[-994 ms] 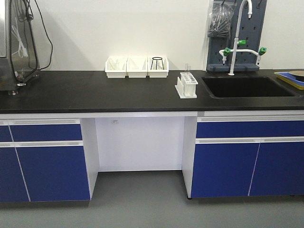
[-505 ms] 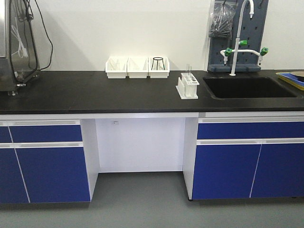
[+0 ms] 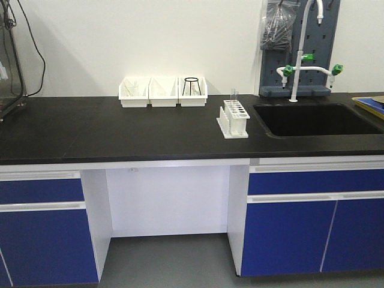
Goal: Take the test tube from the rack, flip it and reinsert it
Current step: 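Drive the base toward the white test-tube rack on the bench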
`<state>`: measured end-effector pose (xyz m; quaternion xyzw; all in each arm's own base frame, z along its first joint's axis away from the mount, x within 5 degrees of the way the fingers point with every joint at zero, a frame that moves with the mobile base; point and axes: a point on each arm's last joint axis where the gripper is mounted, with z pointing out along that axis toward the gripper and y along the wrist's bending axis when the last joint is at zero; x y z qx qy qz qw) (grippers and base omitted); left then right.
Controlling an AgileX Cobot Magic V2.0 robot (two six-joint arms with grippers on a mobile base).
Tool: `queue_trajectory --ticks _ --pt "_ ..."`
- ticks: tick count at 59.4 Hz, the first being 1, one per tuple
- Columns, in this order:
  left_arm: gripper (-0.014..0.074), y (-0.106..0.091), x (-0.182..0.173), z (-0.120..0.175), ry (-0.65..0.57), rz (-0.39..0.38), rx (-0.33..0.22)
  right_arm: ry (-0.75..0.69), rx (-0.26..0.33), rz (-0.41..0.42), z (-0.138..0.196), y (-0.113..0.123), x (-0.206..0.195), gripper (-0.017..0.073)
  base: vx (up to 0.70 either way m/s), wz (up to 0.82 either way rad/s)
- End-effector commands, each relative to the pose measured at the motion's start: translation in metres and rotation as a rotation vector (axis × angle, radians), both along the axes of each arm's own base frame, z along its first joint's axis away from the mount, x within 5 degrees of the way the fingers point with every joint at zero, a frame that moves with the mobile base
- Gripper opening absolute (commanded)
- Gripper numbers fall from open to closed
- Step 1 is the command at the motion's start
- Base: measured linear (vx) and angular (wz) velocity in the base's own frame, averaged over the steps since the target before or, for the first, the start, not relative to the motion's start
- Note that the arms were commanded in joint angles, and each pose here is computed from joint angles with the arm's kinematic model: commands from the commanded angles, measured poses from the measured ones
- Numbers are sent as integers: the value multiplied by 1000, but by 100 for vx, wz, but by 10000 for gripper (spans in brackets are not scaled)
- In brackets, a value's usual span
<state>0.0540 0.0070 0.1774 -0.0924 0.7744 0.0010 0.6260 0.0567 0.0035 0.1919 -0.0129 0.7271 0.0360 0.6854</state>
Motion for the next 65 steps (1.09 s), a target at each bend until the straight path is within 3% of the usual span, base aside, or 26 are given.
queue_trajectory --ticks 1,65 --pt "-6 -1 1 7 -89 -12 6 -95 -13 5 8 1 -1 -9 43 5" --pt "-6 -1 1 7 -89 -12 6 -95 -13 5 8 1 -1 -9 48 3"
